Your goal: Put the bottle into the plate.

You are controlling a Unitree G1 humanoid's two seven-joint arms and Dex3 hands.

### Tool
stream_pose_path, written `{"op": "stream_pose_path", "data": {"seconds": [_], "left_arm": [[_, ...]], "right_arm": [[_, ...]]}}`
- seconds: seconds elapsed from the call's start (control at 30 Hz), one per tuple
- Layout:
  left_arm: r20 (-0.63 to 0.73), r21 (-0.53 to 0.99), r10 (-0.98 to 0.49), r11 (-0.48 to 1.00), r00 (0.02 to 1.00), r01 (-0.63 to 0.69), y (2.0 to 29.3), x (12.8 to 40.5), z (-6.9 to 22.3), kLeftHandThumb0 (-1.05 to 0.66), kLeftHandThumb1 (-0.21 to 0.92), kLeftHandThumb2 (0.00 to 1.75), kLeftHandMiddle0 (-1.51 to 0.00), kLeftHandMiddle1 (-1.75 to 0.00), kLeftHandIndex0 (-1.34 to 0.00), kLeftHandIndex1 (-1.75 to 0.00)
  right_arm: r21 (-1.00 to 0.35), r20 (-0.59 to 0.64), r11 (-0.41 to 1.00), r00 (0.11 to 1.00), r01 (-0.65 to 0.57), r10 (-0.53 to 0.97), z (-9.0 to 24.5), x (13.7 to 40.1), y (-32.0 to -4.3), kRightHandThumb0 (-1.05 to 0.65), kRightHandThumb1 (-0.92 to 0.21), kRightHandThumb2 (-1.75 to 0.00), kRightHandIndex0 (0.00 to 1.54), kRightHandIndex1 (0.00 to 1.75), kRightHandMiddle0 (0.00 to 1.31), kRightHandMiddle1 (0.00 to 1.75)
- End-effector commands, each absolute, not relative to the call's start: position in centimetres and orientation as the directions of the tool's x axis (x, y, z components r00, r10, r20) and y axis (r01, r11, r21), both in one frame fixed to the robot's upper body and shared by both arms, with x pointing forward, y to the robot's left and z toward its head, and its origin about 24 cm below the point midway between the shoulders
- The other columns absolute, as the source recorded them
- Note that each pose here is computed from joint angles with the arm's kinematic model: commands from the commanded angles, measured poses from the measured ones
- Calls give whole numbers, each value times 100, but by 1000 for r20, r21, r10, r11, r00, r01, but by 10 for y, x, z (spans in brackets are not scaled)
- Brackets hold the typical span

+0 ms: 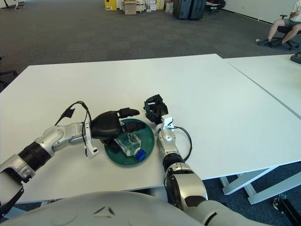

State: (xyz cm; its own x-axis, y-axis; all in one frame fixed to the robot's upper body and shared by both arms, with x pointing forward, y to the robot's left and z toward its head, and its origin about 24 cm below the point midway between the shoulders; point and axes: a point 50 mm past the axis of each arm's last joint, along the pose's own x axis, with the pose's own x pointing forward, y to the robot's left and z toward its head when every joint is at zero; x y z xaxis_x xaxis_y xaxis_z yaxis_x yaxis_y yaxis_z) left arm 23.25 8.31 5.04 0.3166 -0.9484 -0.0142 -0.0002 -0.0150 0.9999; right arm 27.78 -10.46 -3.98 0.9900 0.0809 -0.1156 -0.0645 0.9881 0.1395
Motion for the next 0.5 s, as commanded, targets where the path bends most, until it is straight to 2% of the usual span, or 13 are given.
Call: {"op": "stream_pose_path", "data": {"seconds": [0.0,0.17,0.27,0.3,0.37,0.4,0.47], "left_arm": [[37,998,-947,19,318,-58,84,237,56,-105,92,99,0,0,0,-1],[81,997,-947,72,311,-41,85,236,56,-105,92,99,0,0,0,0],[104,994,-946,107,307,-8,86,236,57,-105,92,97,0,0,0,0],[108,993,-945,115,310,5,86,236,57,-105,92,97,0,0,0,0],[110,992,-943,122,313,19,87,237,57,-105,92,96,0,0,0,0],[111,991,-942,128,317,32,88,237,56,-105,92,96,0,0,0,0],[113,989,-938,137,329,51,89,239,57,-105,92,95,0,0,0,0]], "right_arm": [[211,-247,977,965,-32,85,-68,253,-109,-1,-92,-45,29,145,20,174],[257,-209,966,974,-37,93,-67,251,-111,-1,-92,-45,29,145,19,175],[260,-186,965,979,-35,86,-66,249,-112,-24,-92,-49,24,122,19,175],[267,-176,963,981,-37,87,-66,248,-112,-26,-92,-50,24,119,19,175],[276,-164,960,982,-40,88,-65,246,-112,-40,-87,-57,23,102,8,143],[293,-153,955,984,-46,95,-65,245,-111,-42,-86,-58,23,99,6,138],[338,-114,938,986,-77,122,-64,240,-108,-51,-88,-57,21,84,2,115]]}}
